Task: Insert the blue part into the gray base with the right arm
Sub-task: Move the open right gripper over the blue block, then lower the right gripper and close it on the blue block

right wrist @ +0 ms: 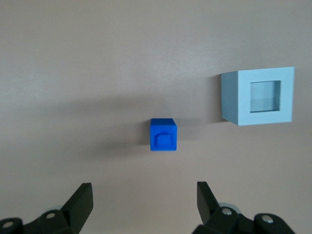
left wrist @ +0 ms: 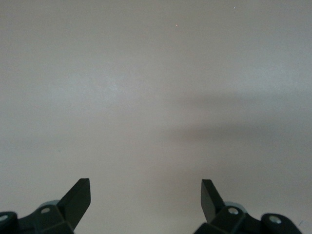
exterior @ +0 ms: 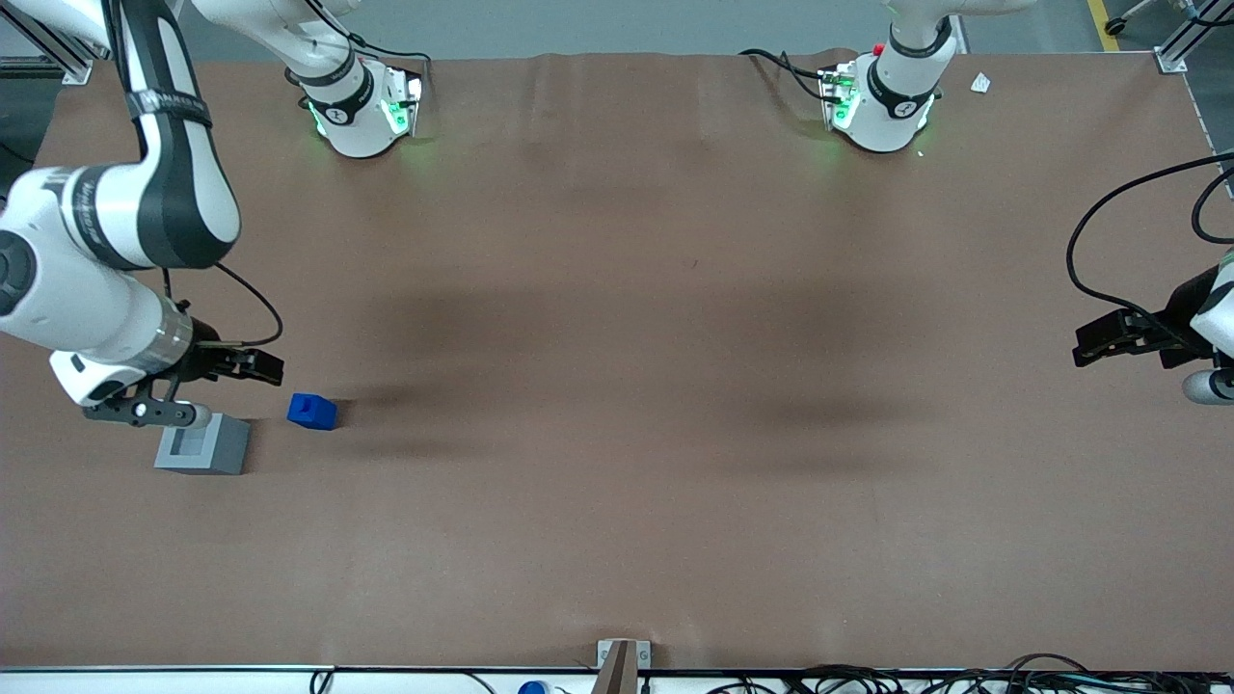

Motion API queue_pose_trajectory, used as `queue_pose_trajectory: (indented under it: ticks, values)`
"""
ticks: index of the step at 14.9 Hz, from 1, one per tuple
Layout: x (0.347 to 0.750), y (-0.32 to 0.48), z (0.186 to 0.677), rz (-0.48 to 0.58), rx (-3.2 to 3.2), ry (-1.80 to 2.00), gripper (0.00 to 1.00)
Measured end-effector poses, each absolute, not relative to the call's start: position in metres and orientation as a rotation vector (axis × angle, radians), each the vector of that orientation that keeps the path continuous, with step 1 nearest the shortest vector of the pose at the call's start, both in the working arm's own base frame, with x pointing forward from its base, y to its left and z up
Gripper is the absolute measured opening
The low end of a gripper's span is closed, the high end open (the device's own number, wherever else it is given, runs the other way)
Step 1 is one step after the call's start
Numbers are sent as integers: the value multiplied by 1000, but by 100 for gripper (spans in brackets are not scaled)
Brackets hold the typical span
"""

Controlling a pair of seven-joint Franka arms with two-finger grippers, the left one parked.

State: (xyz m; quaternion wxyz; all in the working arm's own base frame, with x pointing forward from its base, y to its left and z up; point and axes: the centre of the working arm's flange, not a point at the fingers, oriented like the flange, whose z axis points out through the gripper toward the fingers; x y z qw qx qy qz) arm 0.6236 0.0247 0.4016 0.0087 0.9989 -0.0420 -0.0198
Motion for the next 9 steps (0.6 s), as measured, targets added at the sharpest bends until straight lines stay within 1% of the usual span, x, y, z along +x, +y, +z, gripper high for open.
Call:
queue_pose_trajectory:
  ticks: [4, 9]
  values:
    - [619, 23, 348, -46, 3117, -132, 96]
    - [618, 20, 296, -54, 3106, -135, 96]
